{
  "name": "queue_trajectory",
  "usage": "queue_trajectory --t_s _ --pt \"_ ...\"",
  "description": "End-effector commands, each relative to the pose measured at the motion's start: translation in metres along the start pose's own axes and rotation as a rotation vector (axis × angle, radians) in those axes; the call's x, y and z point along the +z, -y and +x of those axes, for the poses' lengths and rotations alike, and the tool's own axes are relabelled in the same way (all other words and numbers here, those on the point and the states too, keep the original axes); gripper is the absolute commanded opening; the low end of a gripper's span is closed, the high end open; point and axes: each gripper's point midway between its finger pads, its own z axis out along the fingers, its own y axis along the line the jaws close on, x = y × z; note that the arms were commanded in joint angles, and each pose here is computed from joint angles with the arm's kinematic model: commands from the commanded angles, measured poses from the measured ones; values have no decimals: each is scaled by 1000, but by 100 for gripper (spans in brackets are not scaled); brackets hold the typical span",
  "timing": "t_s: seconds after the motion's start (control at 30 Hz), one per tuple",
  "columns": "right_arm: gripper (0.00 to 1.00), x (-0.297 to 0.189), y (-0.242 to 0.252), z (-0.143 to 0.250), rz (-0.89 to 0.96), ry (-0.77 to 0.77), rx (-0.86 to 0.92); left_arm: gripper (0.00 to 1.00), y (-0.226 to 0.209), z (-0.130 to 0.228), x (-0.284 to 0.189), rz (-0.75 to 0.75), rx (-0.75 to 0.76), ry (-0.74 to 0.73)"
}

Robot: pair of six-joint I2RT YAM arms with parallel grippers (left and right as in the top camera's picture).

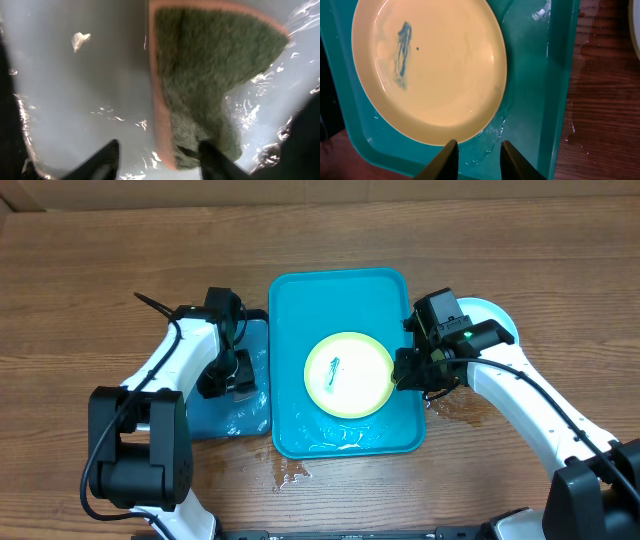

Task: Clean dirty plates on tray and stack at the side
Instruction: 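Grasp the sponge in the basin with the left gripper and wet it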

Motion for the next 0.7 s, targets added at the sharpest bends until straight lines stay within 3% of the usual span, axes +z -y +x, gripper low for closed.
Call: queue_trajectory --t_s 0.0,0.07,0.13,0.2,0.3,0.5,0.67 --pt "30 -6 -2 -6 -2 25 -7 56 5 -10 -6 29 -2 54" --pt "30 -6 -2 -6 -2 25 -8 55 11 -13 -6 59 -1 67" --pt "30 -6 -2 -6 -2 25 -8 28 16 -13 -7 83 0 62" --pt "30 -6 -2 -6 -2 25 -7 18 19 -7 -9 110 1 34" --pt "30 -6 0 -5 5 23 -11 19 14 -5 -19 91 -5 10" --pt "35 -8 17 -17 91 77 -3 42 7 -21 -31 44 -19 65" --pt "37 -7 16 -17 90 76 -3 45 16 -24 -14 62 -3 104"
